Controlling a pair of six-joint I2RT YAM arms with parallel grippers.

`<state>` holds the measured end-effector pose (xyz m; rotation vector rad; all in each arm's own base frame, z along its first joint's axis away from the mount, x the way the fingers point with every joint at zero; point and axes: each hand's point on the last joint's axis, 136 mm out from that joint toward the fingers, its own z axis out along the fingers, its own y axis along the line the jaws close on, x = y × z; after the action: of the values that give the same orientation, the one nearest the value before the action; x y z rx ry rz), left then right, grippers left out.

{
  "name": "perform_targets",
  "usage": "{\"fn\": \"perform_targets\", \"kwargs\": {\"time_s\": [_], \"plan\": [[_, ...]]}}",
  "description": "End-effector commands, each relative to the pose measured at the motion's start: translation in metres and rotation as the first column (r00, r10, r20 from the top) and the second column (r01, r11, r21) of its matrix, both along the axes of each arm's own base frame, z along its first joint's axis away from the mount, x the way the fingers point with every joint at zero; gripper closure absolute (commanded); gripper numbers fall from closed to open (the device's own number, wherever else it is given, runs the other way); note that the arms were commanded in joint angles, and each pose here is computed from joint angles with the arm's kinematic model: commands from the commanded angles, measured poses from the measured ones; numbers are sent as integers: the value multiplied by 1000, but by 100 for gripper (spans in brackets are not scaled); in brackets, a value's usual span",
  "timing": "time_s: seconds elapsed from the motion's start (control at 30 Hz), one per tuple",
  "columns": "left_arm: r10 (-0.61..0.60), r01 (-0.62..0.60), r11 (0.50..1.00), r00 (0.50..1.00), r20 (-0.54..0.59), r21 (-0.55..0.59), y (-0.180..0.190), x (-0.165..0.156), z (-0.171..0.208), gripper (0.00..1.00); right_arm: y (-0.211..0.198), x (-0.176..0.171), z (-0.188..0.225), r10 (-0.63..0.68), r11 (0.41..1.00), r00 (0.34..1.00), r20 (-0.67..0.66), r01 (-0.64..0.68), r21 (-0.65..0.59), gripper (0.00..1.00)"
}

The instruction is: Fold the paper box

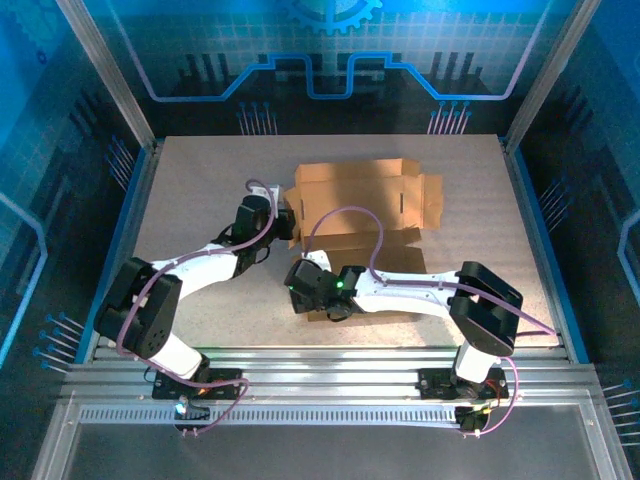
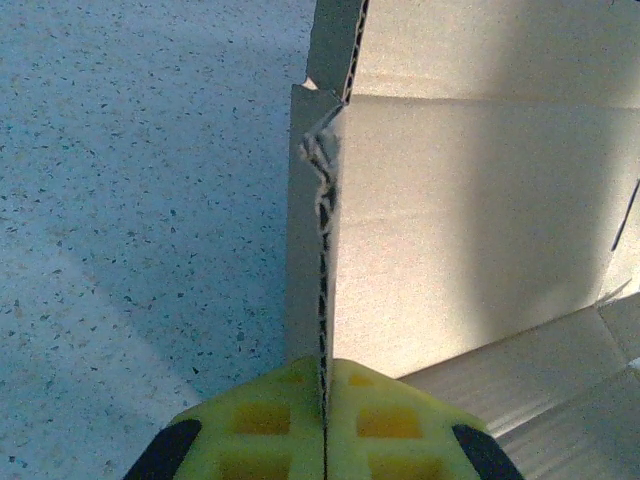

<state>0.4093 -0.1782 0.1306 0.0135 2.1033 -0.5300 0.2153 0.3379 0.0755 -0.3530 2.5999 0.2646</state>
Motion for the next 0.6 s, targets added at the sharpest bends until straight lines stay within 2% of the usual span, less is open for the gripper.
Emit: {"fn": "perform_targets", "kwargs": {"time_s": [0.0, 0.13, 0.27, 0.4, 0.57], "plan": [[-37, 37, 999, 999, -34, 10, -6, -11, -10, 92, 8, 4, 8, 48, 999, 998, 33, -48, 4, 21], [-28, 28, 998, 1000, 3, 56, -1, -5, 0, 91, 4, 15, 11, 86, 996, 995, 57, -88, 31, 20], [-44, 42, 995, 999, 18, 86, -2, 1, 4, 90, 0, 29, 36, 115, 987, 975, 188, -134, 90, 18], [-64, 64, 994, 998, -8, 85, -7, 3, 4, 88, -17, 39, 57, 88, 975, 987, 135, -114, 192, 14], [-76, 72, 993, 996, 48, 96, -12, 16, 5, 88, -42, 47, 53, 70, 978, 982, 177, -102, 181, 28]]}}
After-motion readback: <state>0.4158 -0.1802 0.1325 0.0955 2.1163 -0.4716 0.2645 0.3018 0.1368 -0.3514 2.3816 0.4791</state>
